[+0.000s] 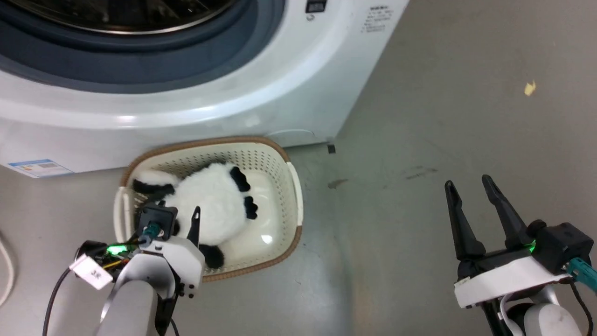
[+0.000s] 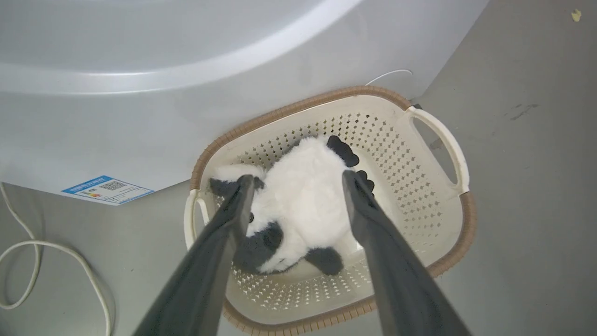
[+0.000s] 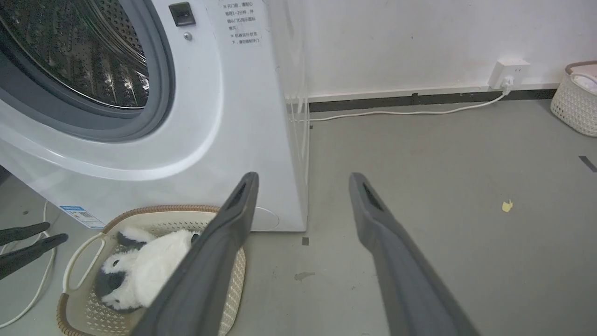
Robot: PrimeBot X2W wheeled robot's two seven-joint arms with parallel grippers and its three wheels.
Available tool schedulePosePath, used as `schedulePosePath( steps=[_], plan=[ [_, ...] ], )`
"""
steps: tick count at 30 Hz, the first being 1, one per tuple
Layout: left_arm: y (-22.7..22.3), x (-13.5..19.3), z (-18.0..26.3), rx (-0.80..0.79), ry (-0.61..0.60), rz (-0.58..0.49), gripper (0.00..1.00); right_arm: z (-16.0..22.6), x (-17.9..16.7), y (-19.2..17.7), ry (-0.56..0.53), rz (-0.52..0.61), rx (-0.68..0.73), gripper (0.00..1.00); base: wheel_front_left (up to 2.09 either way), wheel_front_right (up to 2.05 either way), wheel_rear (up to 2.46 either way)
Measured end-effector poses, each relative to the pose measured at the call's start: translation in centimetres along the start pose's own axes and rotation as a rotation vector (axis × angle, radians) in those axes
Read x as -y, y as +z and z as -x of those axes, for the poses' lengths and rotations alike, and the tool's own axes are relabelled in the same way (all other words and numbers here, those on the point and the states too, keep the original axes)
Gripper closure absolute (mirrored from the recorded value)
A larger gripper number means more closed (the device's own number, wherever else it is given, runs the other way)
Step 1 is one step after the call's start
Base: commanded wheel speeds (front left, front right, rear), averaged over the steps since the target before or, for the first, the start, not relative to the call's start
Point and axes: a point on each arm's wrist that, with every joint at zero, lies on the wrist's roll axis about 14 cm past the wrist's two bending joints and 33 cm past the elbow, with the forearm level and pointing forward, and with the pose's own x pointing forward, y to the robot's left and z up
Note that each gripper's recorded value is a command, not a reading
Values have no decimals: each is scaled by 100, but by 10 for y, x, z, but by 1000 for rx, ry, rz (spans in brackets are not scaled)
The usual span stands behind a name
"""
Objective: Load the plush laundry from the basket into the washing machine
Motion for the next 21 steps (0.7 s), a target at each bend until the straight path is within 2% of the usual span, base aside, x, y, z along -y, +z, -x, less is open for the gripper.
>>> schedulePosePath(
  steps=[8, 21],
  plan=[
    [-33, 10, -30, -132, -59, -26, 0, -4, 11, -12, -36, -17, -26, 0, 0, 0, 0],
    [-84, 19, -77, -332, -159, -141, 0, -13, 31, -36, -99, -39, -73, 0, 0, 0, 0]
  ],
)
